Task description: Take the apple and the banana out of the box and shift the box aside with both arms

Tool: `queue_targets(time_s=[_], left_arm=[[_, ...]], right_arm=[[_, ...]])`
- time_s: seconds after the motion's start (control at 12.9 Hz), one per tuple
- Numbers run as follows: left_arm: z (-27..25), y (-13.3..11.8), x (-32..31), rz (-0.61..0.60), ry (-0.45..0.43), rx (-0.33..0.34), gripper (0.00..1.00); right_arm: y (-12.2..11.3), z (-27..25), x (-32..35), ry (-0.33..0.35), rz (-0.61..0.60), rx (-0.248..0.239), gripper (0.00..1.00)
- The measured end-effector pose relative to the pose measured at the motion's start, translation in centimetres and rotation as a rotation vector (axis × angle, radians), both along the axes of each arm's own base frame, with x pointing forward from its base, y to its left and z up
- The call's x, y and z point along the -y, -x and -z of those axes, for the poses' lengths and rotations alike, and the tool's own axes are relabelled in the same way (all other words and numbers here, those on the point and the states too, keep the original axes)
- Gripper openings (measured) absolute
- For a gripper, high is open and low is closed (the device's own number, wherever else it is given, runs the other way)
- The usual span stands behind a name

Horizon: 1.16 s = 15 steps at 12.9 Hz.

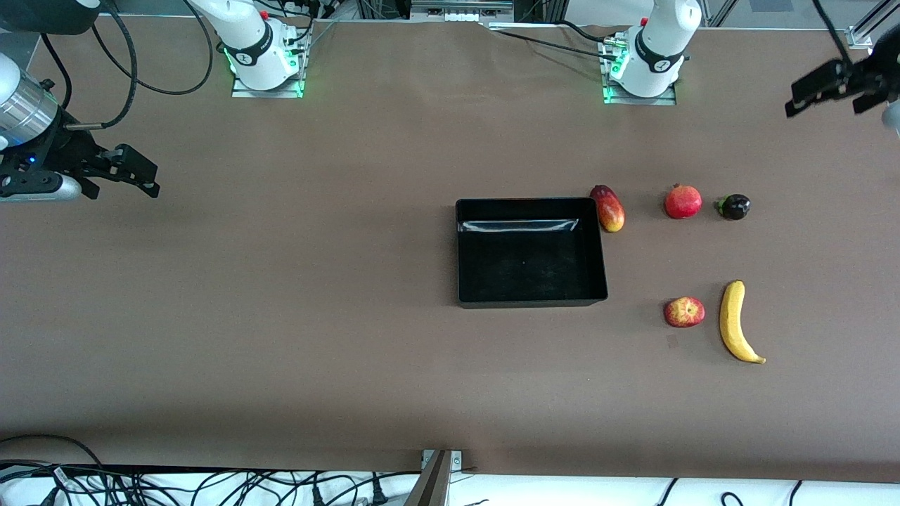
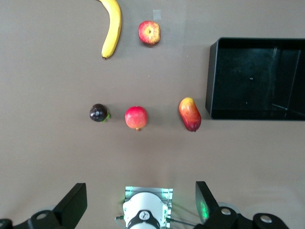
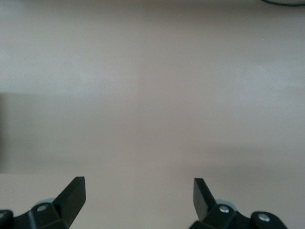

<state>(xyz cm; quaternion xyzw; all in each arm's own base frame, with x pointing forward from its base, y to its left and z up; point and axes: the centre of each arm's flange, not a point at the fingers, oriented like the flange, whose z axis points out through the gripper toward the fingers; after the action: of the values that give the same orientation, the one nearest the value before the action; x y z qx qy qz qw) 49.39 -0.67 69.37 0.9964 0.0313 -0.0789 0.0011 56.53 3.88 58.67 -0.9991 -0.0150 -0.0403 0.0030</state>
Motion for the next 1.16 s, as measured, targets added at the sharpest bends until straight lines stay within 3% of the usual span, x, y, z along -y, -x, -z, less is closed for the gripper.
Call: queue_targets(time_s=[0.23,0.39,0.62,0.78,1.16], left_arm=[[-0.8,1.6,0.0,0.001,0.001,-0.021,1.0],[-0.5,1.6,-0.1,0.0,0.001,-0.028,1.0],[-0.6,1.8,-0.4,0.0,0.003,-0.027,1.0],[-0.6,1.9,-0.5,0.014,0.006,-0.026,1.0],[-0.7,1.9,-0.8,0.021,0.006,-0.015,1.0]], right_arm=[[0.0,0.0,0.1,0.0,0.001,-0.001,1.0],[-0.5,1.6,-0.2,0.003,-0.007,-0.029,1.0],[-2.5,9.1,-4.5,0.013,-0.084,-0.17,1.0],[-2.4,12.8,-11.4,-0.026,-0.148,-0.223,1.0],[0.0,22.8,-33.0,-0.075,-0.076,-0.119,1.0]])
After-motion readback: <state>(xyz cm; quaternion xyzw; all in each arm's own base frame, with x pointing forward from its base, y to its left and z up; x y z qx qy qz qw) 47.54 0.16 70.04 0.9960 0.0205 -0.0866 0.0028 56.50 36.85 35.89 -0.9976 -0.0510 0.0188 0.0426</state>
